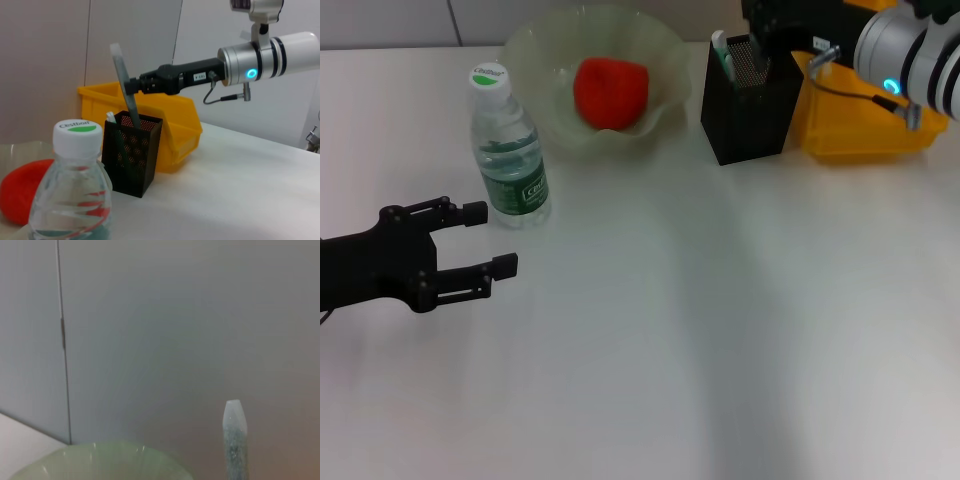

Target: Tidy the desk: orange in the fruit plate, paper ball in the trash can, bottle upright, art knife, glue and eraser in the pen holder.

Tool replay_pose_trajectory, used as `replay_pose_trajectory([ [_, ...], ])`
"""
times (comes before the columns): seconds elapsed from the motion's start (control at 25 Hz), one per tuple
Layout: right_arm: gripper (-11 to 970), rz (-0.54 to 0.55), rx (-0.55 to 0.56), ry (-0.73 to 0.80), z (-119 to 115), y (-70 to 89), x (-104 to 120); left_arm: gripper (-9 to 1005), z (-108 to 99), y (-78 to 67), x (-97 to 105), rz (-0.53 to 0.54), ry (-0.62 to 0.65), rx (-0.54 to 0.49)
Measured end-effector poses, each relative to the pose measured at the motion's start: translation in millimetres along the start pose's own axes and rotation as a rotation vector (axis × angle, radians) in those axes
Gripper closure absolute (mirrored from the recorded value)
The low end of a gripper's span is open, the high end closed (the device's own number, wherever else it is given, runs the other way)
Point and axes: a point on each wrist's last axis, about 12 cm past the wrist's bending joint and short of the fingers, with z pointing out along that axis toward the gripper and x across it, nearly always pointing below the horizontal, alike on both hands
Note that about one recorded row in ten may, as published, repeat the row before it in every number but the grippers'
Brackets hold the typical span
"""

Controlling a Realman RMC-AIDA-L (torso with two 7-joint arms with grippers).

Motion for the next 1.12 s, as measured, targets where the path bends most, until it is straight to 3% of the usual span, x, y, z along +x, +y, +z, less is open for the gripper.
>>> replay_pose_trajectory([
  [0.24,835,0.005,-0.005,0.024,0,1.5,8,210,0,-0.8,2,-0.008,-0.005,-0.001],
  [0.44,755,0.014,-0.020,0.029,-2,1.7,12,210,-1,-0.6,2,-0.010,-0.008,-0.005],
  [0.52,679,0.032,-0.054,0.020,-7,0.8,11,210,-1,-0.8,2,-0.010,-0.008,-0.004],
  [0.68,526,0.074,-0.165,-0.045,-29,-5.0,2,210,-4,-1.4,2,-0.014,-0.008,0.008],
  [0.76,309,0.063,-0.264,-0.079,-45,-2.7,-2,210,-6,-3.0,1,-0.014,-0.011,0.028],
  [0.96,225,-0.019,-0.524,-0.133,-88,3.2,4,208,-11,-4.2,-5,-0.034,0.003,0.105],
  [1.12,158,-0.051,-0.615,-0.141,-106,5.9,15,205,-12,-1.8,-9,-0.064,0.024,0.129],
])
